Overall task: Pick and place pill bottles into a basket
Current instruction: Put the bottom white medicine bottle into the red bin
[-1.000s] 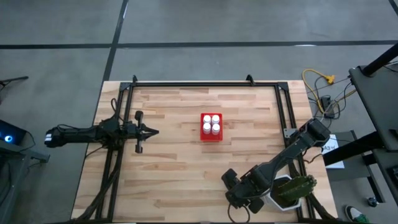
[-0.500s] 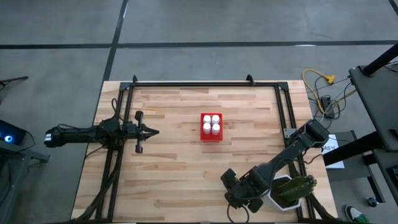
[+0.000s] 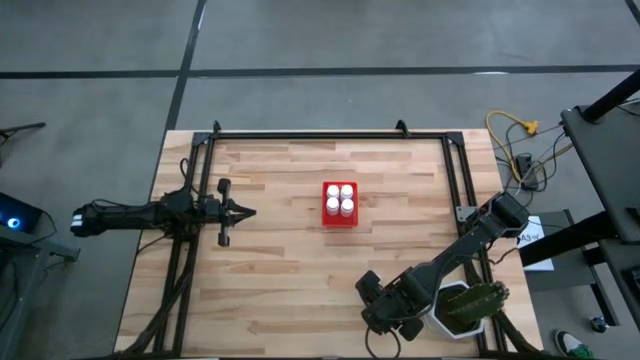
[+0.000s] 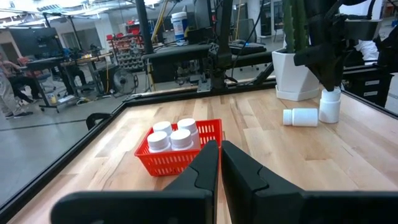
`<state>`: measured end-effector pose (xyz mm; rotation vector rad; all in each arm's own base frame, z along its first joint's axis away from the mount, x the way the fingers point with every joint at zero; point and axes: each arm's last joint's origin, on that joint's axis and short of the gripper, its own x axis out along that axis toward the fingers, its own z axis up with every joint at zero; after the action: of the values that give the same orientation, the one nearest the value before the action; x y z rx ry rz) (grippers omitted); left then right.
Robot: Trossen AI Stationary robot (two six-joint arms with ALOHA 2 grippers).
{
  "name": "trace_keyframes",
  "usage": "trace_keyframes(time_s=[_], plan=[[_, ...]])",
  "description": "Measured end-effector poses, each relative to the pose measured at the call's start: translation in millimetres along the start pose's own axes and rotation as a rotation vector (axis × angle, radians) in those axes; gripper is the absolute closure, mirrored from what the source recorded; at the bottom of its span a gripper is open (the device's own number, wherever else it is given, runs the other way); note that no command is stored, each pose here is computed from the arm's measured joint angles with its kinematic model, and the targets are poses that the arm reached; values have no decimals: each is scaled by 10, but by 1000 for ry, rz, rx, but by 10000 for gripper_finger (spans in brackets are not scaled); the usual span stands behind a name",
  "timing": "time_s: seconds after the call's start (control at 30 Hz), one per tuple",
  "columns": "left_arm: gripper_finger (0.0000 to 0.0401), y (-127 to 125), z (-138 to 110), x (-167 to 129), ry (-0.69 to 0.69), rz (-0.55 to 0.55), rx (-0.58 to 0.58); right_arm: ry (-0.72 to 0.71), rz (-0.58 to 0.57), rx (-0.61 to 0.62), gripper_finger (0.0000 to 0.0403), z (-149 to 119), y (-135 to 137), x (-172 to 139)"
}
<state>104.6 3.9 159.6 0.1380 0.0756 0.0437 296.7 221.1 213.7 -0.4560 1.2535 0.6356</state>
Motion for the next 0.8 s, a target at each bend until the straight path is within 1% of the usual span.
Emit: trace_keyframes(time_s=[0.2,0.33,0.8], plan=[[399,0,-2,1,2,0,0,8,1,0,216,-33,1,50],[399,0,-3,2,3,0,0,-14,1,-4,215,-37,-1,95],[399,0,-3,2,3,0,0,-12,2,-8,220,-64,-1,142]])
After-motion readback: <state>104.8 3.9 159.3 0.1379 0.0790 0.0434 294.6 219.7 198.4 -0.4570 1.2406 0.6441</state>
